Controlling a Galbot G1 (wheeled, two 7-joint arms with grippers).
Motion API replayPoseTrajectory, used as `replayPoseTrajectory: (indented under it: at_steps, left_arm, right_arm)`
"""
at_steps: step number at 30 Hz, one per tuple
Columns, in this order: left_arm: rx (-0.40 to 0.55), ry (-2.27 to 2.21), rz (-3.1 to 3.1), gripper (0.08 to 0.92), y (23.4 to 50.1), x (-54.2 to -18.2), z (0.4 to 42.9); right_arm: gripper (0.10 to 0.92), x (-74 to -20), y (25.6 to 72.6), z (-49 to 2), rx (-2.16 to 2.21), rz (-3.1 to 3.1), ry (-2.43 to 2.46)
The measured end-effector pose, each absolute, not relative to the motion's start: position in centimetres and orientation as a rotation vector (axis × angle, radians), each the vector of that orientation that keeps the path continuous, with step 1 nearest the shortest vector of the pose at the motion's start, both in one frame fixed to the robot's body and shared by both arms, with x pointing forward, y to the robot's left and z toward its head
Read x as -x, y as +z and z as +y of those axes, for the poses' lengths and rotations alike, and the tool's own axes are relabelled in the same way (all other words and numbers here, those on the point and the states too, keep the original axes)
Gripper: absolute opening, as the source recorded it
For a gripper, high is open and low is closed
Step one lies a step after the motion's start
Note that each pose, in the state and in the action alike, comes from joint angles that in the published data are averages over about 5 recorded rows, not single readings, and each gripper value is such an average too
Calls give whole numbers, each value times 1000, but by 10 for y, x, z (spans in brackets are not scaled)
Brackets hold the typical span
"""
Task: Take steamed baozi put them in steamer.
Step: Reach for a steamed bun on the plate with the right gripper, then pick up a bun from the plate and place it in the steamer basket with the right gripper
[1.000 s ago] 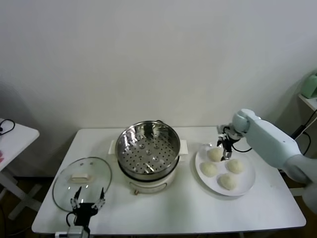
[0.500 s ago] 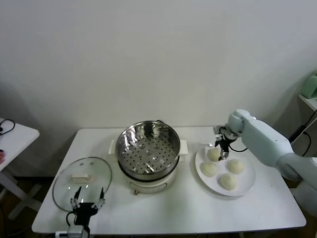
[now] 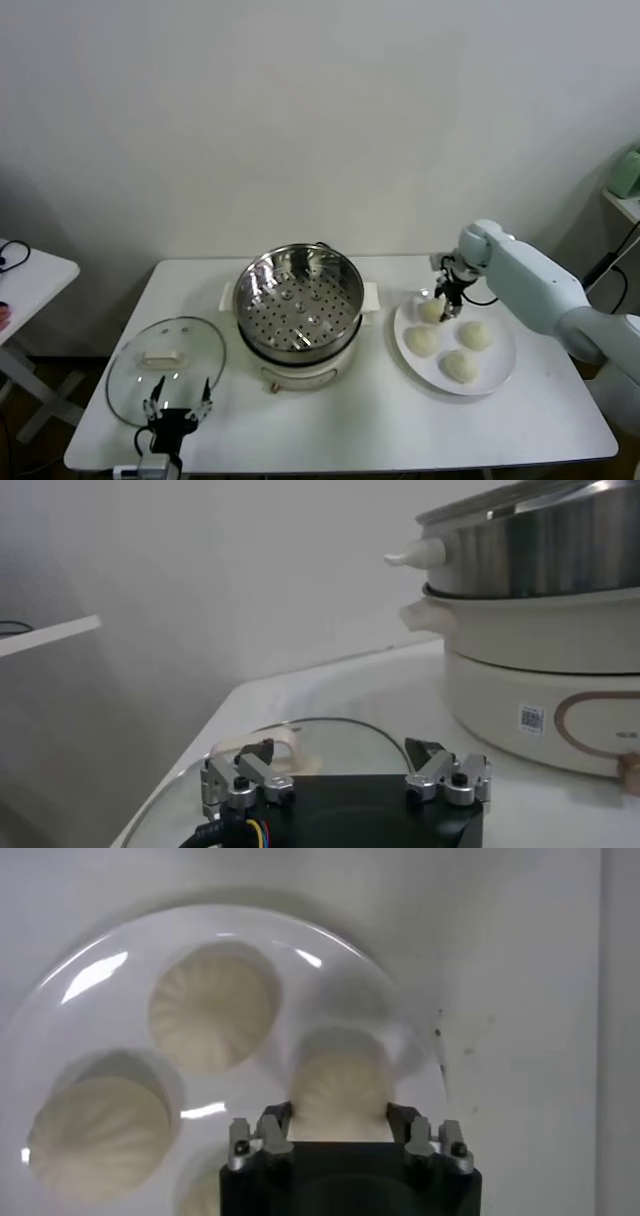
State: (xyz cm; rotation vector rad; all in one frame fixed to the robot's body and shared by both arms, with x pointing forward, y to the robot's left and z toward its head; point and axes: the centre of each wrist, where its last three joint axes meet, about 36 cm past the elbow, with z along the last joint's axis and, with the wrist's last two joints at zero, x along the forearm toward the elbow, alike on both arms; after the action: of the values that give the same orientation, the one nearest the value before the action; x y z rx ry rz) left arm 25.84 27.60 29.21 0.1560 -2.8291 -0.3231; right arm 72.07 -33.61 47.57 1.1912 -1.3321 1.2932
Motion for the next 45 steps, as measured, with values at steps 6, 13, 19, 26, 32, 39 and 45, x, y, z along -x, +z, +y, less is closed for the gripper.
replayPoseTrajectory:
  at_steps: [6, 13, 19, 26, 32, 39, 45]
  left_arm:
    - [-158, -328, -2830, 823, 293, -257, 277]
    - [-168, -337, -2832, 823, 294, -255, 280]
    - [-165, -342, -2836, 823, 296, -256, 279]
    - [-157, -352, -2833, 823, 295, -255, 278]
    - [-154, -356, -2831, 823, 295, -255, 277]
    - [-154, -360, -2826, 823, 292, -256, 276]
    - [-168, -355, -2827, 823, 291, -256, 275]
  right_arm:
    - [645, -721, 502, -336, -1208, -1327, 1337]
    - [645, -720, 564, -336, -1252, -1338, 1430]
    - [645, -713, 622, -321, -1311, -1345, 1539]
    - [645, -699, 684, -278, -1432, -1306, 1711]
    - [645, -682, 725, -226, -1570, -1199, 1880]
    - [645, -667, 751, -155, -1708, -995, 2069]
    - [645, -662, 747, -96, -1812, -801, 2197]
